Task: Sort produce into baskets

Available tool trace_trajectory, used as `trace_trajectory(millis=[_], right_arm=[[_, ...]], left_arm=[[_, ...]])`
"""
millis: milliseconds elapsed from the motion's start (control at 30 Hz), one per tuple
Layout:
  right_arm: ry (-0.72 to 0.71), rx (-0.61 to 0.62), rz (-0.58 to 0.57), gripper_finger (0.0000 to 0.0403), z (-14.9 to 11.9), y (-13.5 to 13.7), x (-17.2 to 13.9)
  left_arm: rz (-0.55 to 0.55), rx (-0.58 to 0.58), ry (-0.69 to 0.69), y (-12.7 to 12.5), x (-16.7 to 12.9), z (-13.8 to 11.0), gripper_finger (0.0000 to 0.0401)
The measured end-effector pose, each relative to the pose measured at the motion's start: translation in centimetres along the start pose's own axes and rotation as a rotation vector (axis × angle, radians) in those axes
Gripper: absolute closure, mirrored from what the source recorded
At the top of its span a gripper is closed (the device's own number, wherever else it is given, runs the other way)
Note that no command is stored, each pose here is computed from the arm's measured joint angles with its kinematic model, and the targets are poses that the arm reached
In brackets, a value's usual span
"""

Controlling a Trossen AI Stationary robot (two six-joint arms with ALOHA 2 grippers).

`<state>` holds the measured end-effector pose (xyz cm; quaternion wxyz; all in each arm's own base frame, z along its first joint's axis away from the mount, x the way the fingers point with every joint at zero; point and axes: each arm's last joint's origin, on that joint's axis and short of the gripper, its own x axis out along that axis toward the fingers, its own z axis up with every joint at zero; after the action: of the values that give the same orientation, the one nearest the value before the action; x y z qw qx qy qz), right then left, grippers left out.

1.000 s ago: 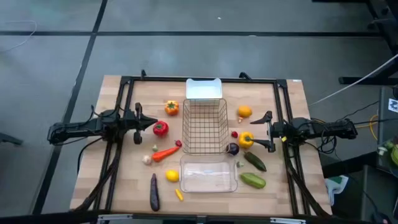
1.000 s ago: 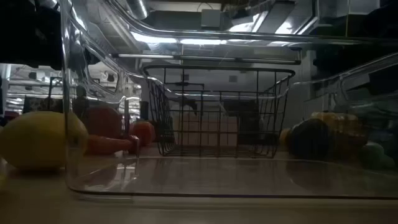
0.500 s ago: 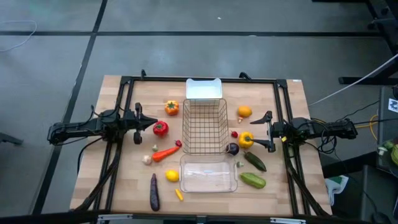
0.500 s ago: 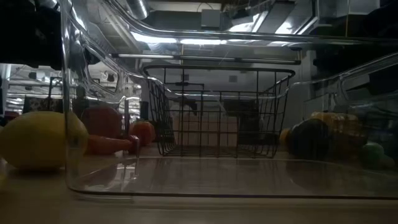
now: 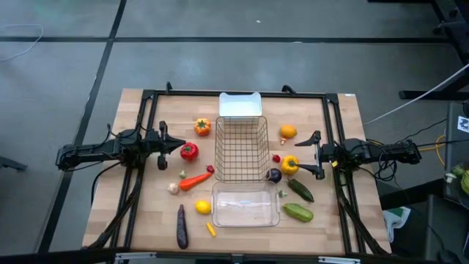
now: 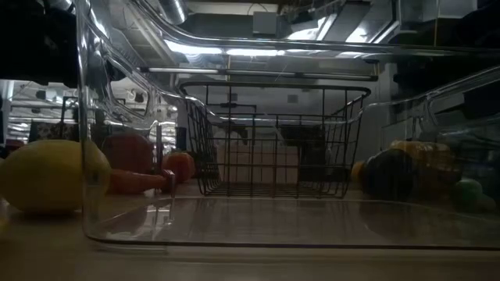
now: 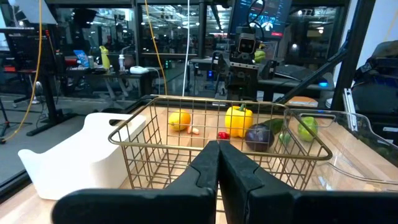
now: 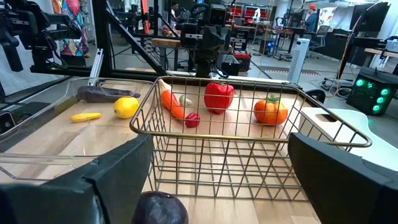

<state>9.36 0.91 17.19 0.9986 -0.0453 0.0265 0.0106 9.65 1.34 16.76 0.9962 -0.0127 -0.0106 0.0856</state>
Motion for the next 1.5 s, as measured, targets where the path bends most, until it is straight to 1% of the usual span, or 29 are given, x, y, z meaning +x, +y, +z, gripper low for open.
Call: trace_trajectory(millis=[633,967,1500], right_arm=[[-0.002,0.0,-0.002,0.0031,0.03,-0.01,0.0],[-0.064,0.008,-0.013,0.0031,0.48,-0.06,0.03],[-0.073,0.008,-0.006,0.0031,0.64,-0.06,0.0]], left_arm=[[0.0,0.0,0.0,0.0,0.0,0.0,0.0397],[0.0,0.0,0.0,0.0,0.0,-0.01,0.0397],[0.0,0.0,0.0,0.0,0.0,-0.01,0.0397]])
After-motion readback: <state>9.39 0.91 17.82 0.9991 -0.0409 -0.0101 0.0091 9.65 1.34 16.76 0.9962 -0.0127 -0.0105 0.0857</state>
